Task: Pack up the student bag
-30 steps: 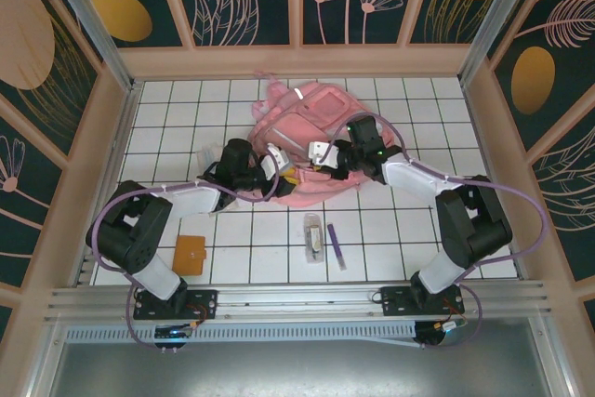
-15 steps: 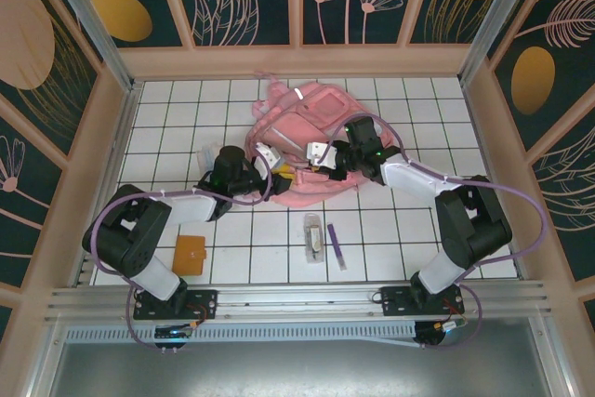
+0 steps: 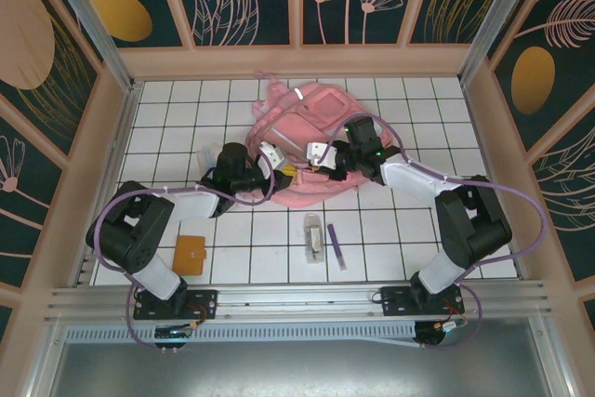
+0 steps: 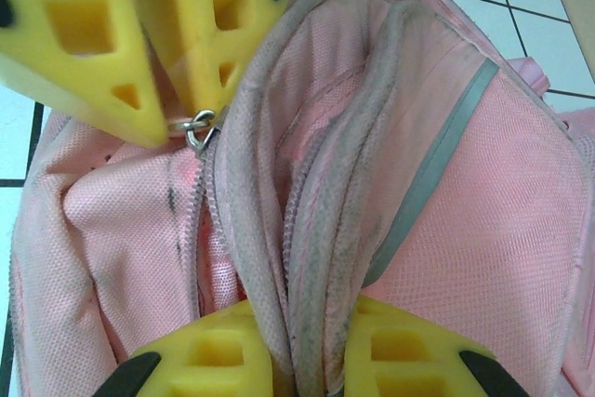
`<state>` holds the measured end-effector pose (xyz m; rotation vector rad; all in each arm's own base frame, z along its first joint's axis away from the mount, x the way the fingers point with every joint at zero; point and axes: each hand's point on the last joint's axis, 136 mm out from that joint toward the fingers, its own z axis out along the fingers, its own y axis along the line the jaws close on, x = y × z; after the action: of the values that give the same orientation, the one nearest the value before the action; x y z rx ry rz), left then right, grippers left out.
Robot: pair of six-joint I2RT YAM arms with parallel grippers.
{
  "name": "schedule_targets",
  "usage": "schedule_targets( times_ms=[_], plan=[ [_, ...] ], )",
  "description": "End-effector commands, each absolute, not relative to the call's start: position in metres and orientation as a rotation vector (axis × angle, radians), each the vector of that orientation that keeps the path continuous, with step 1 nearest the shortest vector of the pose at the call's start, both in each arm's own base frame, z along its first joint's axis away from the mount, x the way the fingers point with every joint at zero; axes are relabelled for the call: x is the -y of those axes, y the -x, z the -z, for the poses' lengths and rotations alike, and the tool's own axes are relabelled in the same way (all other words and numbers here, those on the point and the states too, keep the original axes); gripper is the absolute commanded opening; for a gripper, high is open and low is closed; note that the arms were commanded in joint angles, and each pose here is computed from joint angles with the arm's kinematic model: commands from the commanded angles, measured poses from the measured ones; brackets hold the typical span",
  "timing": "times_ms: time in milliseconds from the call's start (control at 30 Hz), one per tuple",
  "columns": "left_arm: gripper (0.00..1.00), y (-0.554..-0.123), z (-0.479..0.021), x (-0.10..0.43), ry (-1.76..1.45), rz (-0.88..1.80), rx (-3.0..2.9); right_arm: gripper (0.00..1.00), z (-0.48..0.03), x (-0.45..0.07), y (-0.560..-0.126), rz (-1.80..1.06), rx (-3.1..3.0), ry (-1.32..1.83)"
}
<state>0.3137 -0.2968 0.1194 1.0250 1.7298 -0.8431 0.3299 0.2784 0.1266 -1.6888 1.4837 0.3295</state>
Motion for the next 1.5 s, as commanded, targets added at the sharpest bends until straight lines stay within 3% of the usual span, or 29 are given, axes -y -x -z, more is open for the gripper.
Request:
schedule_targets(
  times_ms=[0,333,600,733,800,1000,1467],
  plan=[
    [0.0,-0.326,-0.122,0.298,-0.971,0.803,-1.743,0.0,-0.144,-0.3,-0.317,-0.414,-1.375,1.708],
    [0.0,-0.299,-0.132,0.282,-1.117,0.807,-1.691,0.0,-0.13,-0.278,-0.32,-0.312,-1.411,1.76],
    [0.0,-0.324,-0.132,0.251,-1.042,0.749,-1.722,0.0,-0.131,-0.26,-0.324,-0.282,-1.429,1.756],
    [0.0,-0.309,-0.131,0.27,-1.181,0.931,-1.69,0.0,-0.135,-0.263,-0.323,-0.302,-1.425,1.75],
    [0.22,-0.291,-0.132,0.278,-1.239,1.047,-1.625,0.0,-0.136,-0.263,-0.326,-0.29,-1.425,1.737],
    [0.33,-0.269,-0.129,0.293,-1.258,1.062,-1.625,0.0,-0.14,-0.267,-0.328,-0.309,-1.427,1.717],
    [0.36,-0.328,-0.135,0.284,-0.857,0.771,-1.717,0.0,-0.147,-0.278,-0.329,-0.3,-1.408,1.694]
  ],
)
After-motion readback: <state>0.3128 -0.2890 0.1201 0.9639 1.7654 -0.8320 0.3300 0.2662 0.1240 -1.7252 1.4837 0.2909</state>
